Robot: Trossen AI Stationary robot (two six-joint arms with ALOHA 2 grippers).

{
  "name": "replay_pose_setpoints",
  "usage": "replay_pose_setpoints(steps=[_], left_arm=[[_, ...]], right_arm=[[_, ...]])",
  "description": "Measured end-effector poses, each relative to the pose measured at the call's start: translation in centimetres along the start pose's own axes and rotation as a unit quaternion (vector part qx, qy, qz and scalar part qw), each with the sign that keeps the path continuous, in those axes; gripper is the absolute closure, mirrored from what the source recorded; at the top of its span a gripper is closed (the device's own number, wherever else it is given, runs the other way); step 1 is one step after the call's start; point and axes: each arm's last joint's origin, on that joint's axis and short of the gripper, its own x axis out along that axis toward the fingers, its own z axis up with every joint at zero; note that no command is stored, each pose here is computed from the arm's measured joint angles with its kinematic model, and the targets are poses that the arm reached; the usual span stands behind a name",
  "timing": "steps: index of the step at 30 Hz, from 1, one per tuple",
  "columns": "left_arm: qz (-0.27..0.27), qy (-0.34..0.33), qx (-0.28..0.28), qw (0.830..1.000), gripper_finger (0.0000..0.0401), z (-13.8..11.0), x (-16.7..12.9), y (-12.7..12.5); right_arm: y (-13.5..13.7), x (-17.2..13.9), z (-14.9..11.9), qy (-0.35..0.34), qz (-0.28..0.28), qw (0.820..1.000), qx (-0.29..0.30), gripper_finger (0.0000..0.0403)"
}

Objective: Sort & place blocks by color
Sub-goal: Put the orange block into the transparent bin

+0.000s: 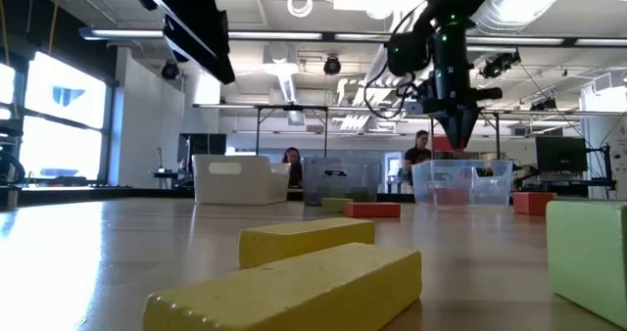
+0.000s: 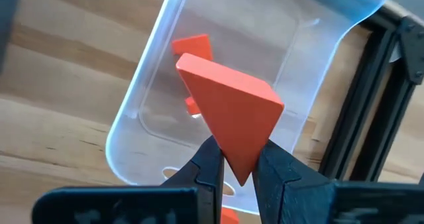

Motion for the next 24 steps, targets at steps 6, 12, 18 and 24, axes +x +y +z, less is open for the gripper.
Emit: replay_pose_setpoints(steps=[6, 12, 18, 24], left_arm=[[-0.003, -0.001, 0.007, 1.000, 0.0201, -0.9, -0.3, -1.4], [-0.005, 0.011, 0.017, 1.000, 0.0201, -1.9, -0.6, -2.5], [0.000, 0.040, -0.008, 0.999, 0.0201, -3.4, -1.0, -3.6], [0.007, 0.065, -0.018, 0.998, 0.0201, -5.0, -1.6, -4.7]], right_arm=[[0.8, 1.5, 0.2, 0.027, -0.007, 1.000, -0.008, 0.0362], [1.1, 2.1, 0.3, 0.038, -0.009, 0.999, -0.017, 0.0362], [1.1, 2.1, 0.2, 0.043, -0.011, 0.999, -0.022, 0.0356], [1.0, 2.1, 0.3, 0.039, -0.015, 0.999, -0.022, 0.0331]])
